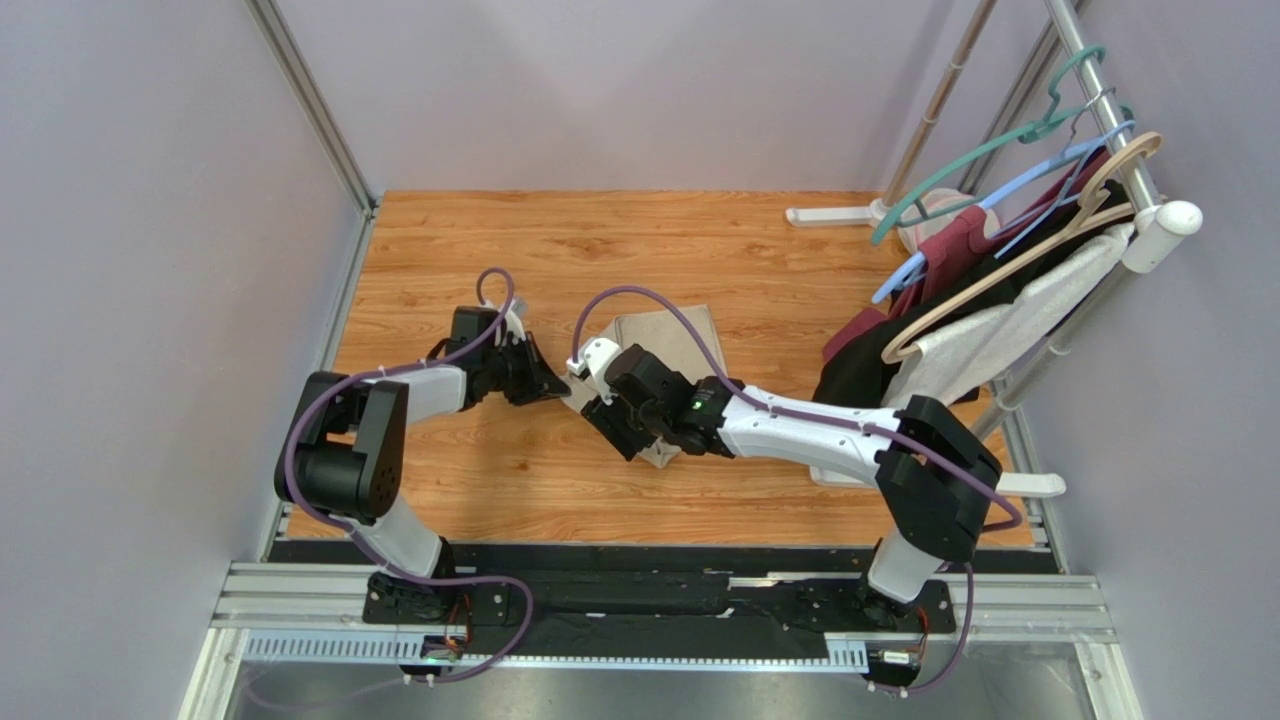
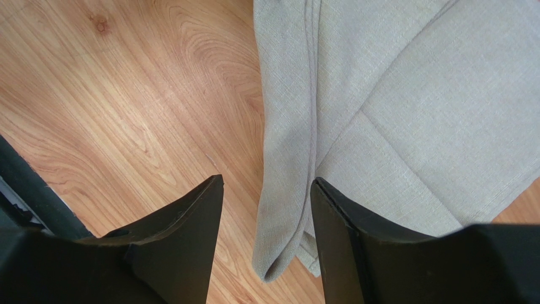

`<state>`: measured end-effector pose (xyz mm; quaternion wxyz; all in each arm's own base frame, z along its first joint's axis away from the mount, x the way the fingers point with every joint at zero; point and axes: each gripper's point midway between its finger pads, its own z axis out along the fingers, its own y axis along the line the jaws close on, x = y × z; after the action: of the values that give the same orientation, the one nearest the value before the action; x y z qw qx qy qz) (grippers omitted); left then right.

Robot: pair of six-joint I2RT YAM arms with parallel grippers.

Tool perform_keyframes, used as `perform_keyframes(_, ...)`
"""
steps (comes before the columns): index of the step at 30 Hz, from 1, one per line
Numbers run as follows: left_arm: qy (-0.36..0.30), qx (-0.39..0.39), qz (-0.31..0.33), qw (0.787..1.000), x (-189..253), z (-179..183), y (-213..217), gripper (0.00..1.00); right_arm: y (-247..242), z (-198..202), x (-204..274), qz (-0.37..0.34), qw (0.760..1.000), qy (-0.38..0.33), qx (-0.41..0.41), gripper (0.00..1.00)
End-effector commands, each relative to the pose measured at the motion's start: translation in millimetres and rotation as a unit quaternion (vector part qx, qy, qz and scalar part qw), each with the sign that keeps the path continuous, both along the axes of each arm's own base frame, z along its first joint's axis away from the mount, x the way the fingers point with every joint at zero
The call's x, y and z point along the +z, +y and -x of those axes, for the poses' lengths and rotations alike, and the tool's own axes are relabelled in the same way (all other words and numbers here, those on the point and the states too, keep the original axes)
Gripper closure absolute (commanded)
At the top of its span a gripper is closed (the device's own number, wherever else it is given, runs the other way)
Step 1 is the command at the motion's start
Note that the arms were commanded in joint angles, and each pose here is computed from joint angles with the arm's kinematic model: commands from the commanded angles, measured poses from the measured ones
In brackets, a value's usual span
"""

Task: Fold the napkin, place the utensils inside, and roll it up
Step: Roll the napkin with the utensil

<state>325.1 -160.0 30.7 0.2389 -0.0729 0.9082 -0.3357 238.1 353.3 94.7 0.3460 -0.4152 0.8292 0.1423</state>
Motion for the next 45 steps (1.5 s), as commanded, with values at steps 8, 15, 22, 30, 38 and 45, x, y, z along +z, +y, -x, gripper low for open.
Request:
perform_keyframes(8,-0.014,-0.009,-0.004,1.000,6,-9,0,1.00,22,-8,-5,0.005,0.999,-0.026,0.031,0.44)
perform_keyframes(15,-0.012,-0.010,-0.004,1.000,5,-9,0,1.00,25,-7,-14,0.009,0.999,-0.017,0.035,0.46)
perform_keyframes(22,-0.008,-0.010,-0.004,1.000,3,-9,0,1.00,25,-8,-19,0.015,0.999,-0.015,0.034,0.51)
perform_keyframes(30,-0.007,-0.013,-0.001,1.000,3,-9,-1,1.00,21,-15,-42,0.045,0.999,-0.008,0.019,0.52)
perform_keyframes(38,-0.008,-0.014,0.000,1.000,4,-10,-2,1.00,11,-22,-56,0.064,0.998,-0.013,0.004,0.50)
perform_keyframes(45,-0.008,-0.017,0.002,1.000,4,-10,-3,1.00,-1,-29,-72,0.074,0.997,0.000,-0.010,0.49)
